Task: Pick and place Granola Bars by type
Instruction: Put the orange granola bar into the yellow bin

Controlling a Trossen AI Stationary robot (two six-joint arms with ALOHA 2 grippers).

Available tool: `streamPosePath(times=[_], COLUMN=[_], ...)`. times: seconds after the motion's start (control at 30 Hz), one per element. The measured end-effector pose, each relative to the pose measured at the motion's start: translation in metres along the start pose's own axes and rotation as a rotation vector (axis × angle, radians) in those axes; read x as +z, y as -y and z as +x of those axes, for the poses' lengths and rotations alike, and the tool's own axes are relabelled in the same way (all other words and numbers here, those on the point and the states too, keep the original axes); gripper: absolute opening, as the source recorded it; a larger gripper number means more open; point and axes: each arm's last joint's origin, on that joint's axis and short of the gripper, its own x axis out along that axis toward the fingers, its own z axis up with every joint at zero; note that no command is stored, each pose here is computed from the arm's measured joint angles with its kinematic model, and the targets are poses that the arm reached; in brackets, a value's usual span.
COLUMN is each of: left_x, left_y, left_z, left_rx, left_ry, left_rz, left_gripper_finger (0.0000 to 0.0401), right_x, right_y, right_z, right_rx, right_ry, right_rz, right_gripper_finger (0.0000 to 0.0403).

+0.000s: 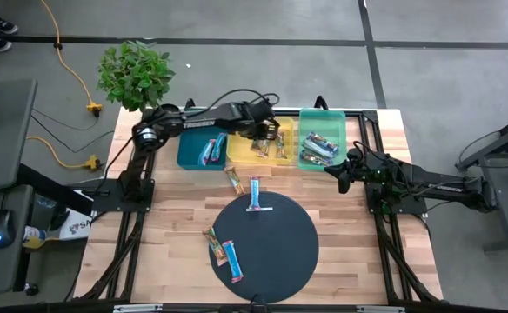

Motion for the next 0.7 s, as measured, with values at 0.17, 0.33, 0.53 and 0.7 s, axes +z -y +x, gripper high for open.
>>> streamPosePath(times=[0.17, 0.33, 0.53, 0.7], left_x=[-0.007, -0.009, -0.010, -0.010], left_y=[-0.003, -0.005, -0.007, -0.005], left_z=[0.021, 0.032, 0.038, 0.038], left_rx=[0.056, 0.074, 0.079, 0.053], left_ry=[-0.044, -0.055, -0.069, -0.078], left_rz=[0.010, -0.013, -0.016, -0.016], left_gripper_finger=[0.0126, 0.0126, 0.0126, 0.0126], right_x=[0.000, 0.000, 0.000, 0.000], right_y=[0.000, 0.000, 0.000, 0.000], right_z=[0.000, 0.000, 0.000, 0.000], right_rx=[0.000, 0.000, 0.000, 0.000], right_ry=[0.000, 0.000, 0.000, 0.000], right_rz=[0.000, 0.000, 0.000, 0.000], right_gripper_finger=[0.0000, 0.0000, 0.0000, 0.0000])
